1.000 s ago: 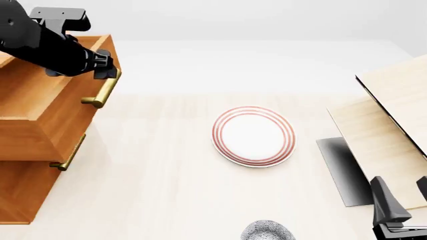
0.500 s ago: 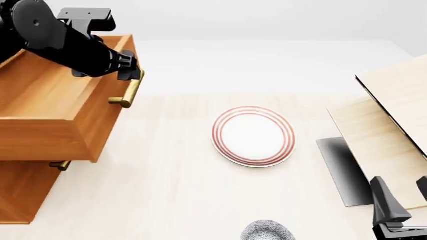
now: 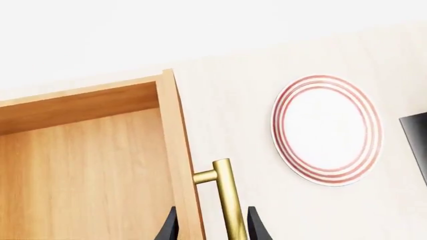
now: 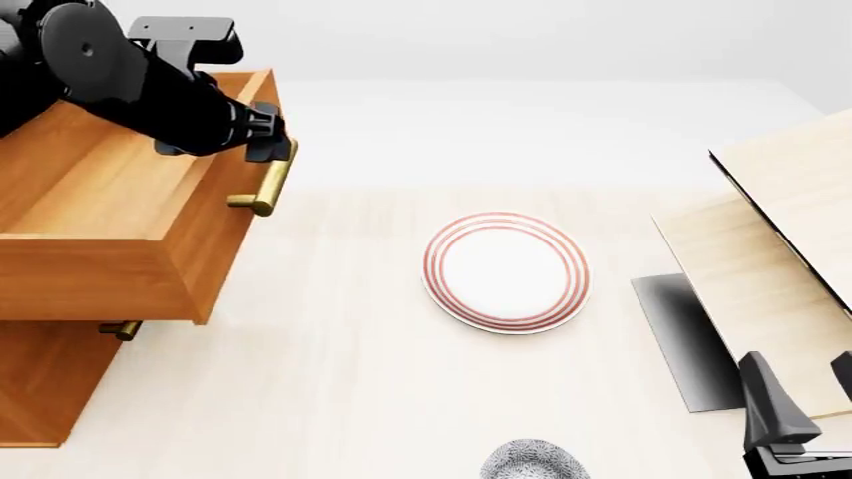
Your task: Open the top drawer of the cabinet and put the bowl in it.
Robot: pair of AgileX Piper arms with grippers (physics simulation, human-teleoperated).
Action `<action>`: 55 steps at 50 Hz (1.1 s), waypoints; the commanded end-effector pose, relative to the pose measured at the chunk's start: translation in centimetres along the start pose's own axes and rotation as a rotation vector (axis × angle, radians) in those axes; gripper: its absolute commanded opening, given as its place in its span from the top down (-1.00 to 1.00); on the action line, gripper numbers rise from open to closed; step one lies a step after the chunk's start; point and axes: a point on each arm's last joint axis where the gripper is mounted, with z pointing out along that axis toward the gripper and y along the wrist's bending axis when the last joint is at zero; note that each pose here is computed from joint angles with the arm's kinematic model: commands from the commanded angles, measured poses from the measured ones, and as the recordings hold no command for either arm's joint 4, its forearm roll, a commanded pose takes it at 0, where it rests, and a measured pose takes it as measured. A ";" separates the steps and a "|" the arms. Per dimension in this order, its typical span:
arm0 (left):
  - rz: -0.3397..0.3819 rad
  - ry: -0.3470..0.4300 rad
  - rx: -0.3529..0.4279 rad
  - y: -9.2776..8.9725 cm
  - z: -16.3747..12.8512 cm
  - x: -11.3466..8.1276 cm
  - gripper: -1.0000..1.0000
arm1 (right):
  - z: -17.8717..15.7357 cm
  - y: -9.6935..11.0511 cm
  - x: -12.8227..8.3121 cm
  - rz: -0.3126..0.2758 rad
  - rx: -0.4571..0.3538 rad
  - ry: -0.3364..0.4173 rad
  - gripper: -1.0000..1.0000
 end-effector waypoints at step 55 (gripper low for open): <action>0.141 -0.181 0.016 0.5 -12.7 -1.5 -1.00 | 0.0 0.0 0.0 0.000 0.000 0.000 -1.00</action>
